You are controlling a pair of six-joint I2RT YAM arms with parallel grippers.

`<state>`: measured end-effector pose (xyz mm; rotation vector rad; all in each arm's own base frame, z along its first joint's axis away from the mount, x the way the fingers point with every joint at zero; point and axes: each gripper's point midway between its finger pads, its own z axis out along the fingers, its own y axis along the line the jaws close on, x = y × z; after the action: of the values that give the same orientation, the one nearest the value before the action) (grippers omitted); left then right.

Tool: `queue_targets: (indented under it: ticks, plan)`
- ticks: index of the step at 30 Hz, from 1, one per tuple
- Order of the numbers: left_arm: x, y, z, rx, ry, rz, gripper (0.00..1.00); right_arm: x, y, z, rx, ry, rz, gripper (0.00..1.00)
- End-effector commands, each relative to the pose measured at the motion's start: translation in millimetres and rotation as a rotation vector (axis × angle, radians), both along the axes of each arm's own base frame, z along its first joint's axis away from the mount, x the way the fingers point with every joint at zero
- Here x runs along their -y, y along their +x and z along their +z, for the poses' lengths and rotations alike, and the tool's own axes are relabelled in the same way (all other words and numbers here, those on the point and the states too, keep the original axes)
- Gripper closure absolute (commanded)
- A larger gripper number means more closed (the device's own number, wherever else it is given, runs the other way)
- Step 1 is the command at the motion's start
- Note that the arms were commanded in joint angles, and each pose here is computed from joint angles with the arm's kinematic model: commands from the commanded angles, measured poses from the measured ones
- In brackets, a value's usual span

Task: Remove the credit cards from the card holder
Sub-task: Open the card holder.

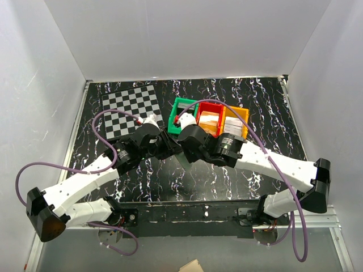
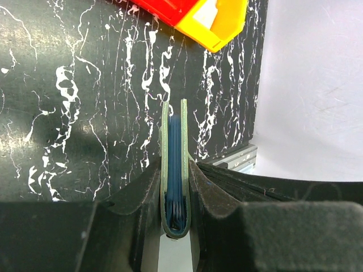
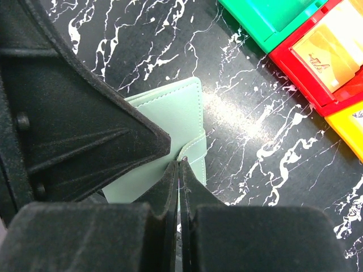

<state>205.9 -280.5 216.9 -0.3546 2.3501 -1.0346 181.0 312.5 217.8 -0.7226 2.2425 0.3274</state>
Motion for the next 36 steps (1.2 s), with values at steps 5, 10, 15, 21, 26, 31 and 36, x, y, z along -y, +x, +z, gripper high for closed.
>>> queue_targets:
  ticks: [5, 10, 15, 21, 26, 31, 36]
  plan:
    - [0, -6, 46, 0.113, -0.136, -0.012, 1.00, 22, -2, 6, 0.007, -0.042, -0.006, 0.99]
    - [-4, -5, 42, 0.118, -0.121, -0.002, 1.00, 20, -6, 11, -0.008, -0.015, 0.004, 0.99]
    - [-6, -5, 38, 0.116, -0.106, 0.006, 1.00, 20, -8, 14, -0.023, 0.010, 0.007, 0.99]
    - [-11, -5, 32, 0.117, -0.089, 0.022, 1.00, 20, -12, 19, -0.040, 0.050, 0.017, 0.99]
    - [-14, -5, 29, 0.118, -0.077, 0.026, 1.00, 19, -15, 21, -0.059, 0.076, 0.035, 0.99]
    - [-15, -5, 28, 0.120, -0.074, 0.029, 1.00, 17, -18, 25, -0.069, 0.106, 0.050, 0.99]
    - [-18, -4, 25, 0.123, -0.060, 0.036, 1.00, 18, -20, 28, -0.086, 0.135, 0.064, 0.99]
